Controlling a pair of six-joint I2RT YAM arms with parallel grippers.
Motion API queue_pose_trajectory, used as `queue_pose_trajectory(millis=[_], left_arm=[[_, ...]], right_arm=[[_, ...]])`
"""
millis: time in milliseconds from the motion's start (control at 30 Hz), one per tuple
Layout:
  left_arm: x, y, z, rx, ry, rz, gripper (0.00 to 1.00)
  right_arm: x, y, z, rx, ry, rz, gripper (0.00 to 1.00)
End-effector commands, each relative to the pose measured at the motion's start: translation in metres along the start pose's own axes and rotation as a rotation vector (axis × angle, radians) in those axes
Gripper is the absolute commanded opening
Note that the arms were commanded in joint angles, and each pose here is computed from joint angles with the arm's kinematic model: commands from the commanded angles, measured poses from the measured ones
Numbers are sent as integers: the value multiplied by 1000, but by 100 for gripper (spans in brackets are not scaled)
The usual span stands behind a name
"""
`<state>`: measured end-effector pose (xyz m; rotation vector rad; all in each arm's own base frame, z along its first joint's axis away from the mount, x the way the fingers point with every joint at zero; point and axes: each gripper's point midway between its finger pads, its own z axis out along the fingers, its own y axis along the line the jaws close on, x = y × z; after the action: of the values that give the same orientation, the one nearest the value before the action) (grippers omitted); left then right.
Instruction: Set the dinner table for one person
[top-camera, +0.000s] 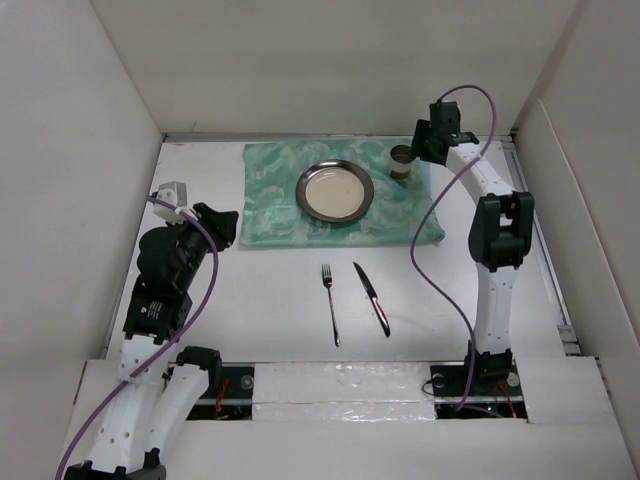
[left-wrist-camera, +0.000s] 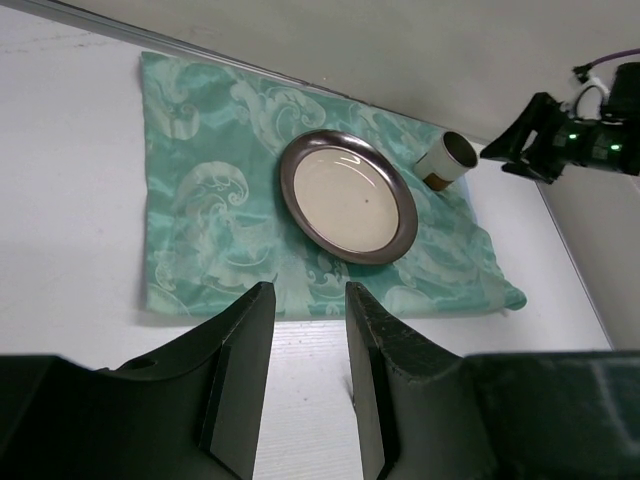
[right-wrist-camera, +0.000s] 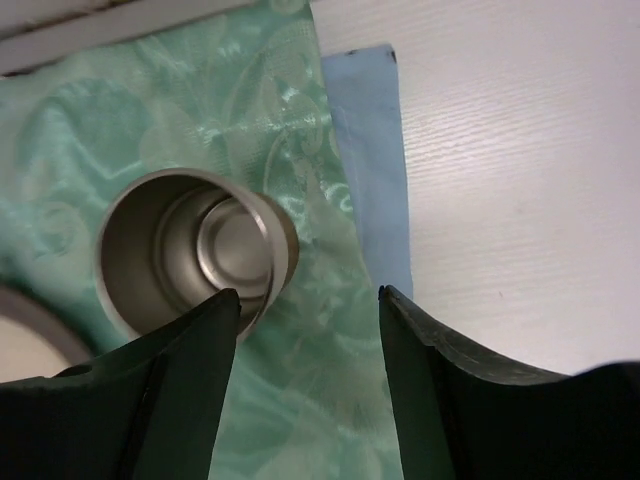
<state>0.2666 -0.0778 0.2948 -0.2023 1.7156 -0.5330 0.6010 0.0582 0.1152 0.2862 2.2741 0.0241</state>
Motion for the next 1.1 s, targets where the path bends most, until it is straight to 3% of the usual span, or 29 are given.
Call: queue_pose_trajectory(millis=[0, 33, 100, 167, 233, 267, 300, 367, 400, 433, 467, 567, 600, 633, 733, 933, 967, 1067], left_arm=[[-22, -14, -2, 53, -68, 10, 32], [-23, -15, -3, 58, -73, 9, 32], [-23, -15, -2, 56, -73, 9, 32], [-23, -15, -2, 58, -71, 9, 32], [-23, -18, -4, 73, -73, 10, 30], [-23, -18, -4, 73, -73, 11, 29], [-23, -18, -3, 73, -72, 11, 27], [-21, -16, -1, 68, -63, 12, 15], [-20, -17, -2, 74, -59, 14, 9], [-20, -17, -3, 77, -63, 16, 0], [-21, -18, -3, 79, -65, 16, 0], [-20, -18, -1, 81, -59, 17, 0], [-19, -20, -2, 90, -56, 16, 0], [-22, -22, -4, 98, -69, 18, 0], [-23, -20, -2, 84, -70, 12, 0], [-21, -20, -2, 89, -64, 12, 0], [-20, -20, -2, 87, -60, 13, 6], [-20, -22, -4, 101, -66, 13, 8]], right_arm=[[-100, 19, -89, -121, -292, 68, 64], [-117, 19, -120, -144, -347, 81, 64], [-105, 21, -137, -166, -357, 82, 63], [-99, 47, -186, -279, -410, 77, 33], [-34, 85, -190, -387, -340, 41, 0], [-21, 100, -217, -450, -356, 24, 0], [32, 106, -206, -457, -279, -13, 0], [91, 145, -229, -537, -231, -53, 0], [107, 155, -245, -574, -239, -58, 0], [150, 154, -243, -574, -169, -78, 0], [182, 171, -260, -606, -143, -128, 0], [241, 159, -279, -536, -72, -206, 1], [267, 163, -293, -549, -40, -261, 8], [276, 161, -298, -542, -29, -252, 27], [305, 151, -291, -483, 13, -277, 49], [341, 178, -291, -508, 71, -347, 54], [345, 179, -287, -499, 78, -357, 54], [350, 192, -287, -524, 80, -359, 50]])
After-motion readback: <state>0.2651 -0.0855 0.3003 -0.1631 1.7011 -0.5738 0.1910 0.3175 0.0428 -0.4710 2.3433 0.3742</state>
